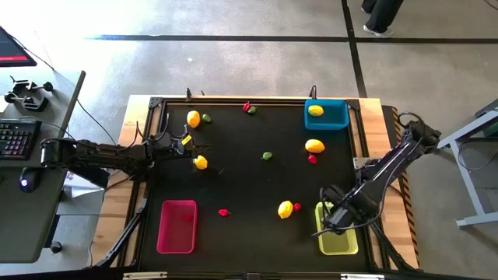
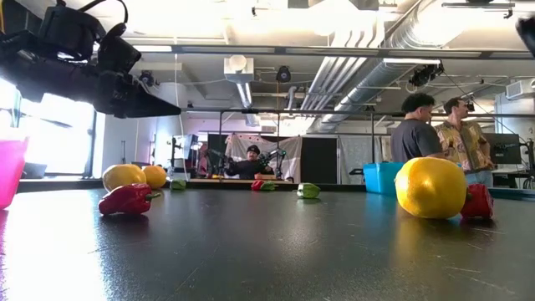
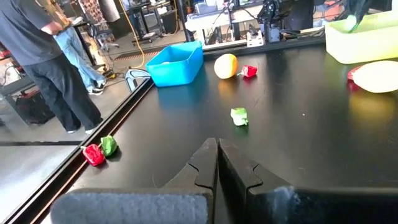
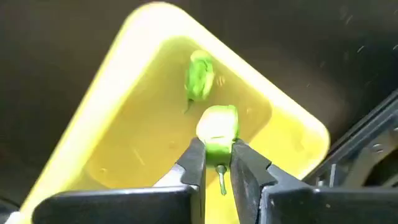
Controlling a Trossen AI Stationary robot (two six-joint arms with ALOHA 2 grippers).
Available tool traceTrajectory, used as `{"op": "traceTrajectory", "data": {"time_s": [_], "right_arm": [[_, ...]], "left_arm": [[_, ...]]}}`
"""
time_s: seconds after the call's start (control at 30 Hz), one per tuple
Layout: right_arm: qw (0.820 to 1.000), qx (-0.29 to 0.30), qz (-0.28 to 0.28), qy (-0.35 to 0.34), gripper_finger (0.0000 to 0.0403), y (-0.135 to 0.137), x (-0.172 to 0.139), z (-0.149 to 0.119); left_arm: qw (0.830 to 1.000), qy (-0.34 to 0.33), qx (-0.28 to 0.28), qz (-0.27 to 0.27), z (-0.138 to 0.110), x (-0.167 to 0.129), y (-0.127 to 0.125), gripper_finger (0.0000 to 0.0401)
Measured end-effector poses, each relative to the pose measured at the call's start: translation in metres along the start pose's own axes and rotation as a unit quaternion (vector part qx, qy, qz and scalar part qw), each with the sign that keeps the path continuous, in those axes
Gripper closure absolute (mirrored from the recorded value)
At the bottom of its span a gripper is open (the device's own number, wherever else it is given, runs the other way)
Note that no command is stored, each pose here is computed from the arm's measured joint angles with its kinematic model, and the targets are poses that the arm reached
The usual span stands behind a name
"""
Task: Sort produce into baskets
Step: Put the green chili pepper into the yellow bin
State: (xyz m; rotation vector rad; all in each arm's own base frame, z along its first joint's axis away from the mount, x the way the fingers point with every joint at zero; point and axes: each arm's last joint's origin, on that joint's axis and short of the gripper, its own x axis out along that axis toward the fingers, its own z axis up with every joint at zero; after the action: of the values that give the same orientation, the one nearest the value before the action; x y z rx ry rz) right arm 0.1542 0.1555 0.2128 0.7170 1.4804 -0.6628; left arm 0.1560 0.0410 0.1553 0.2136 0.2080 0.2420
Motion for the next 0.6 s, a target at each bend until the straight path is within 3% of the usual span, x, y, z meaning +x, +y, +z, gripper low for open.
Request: {"op": "traceTrajectory", "data": {"time_s": [0.27, 0.47, 0.6], "right_arm": [[1.000, 0.023, -0.002, 0.014, 0.0369, -0.015, 0.045, 0.010], [1.000, 0.024, -0.007, 0.016, 0.0365, -0.019, 0.051, 0.013], [1.000, 0.023, -0.006, 0.017, 0.0339, -0.019, 0.051, 0.013]], "left_arm": [[1.000, 0.000, 0.000, 0.001, 0.000, 0.000, 0.000, 0.0401], [1.000, 0.000, 0.000, 0.001, 0.000, 0.000, 0.000, 0.0401], [1.000, 0.000, 0.000, 0.001, 0.000, 0.000, 0.000, 0.0401]]}}
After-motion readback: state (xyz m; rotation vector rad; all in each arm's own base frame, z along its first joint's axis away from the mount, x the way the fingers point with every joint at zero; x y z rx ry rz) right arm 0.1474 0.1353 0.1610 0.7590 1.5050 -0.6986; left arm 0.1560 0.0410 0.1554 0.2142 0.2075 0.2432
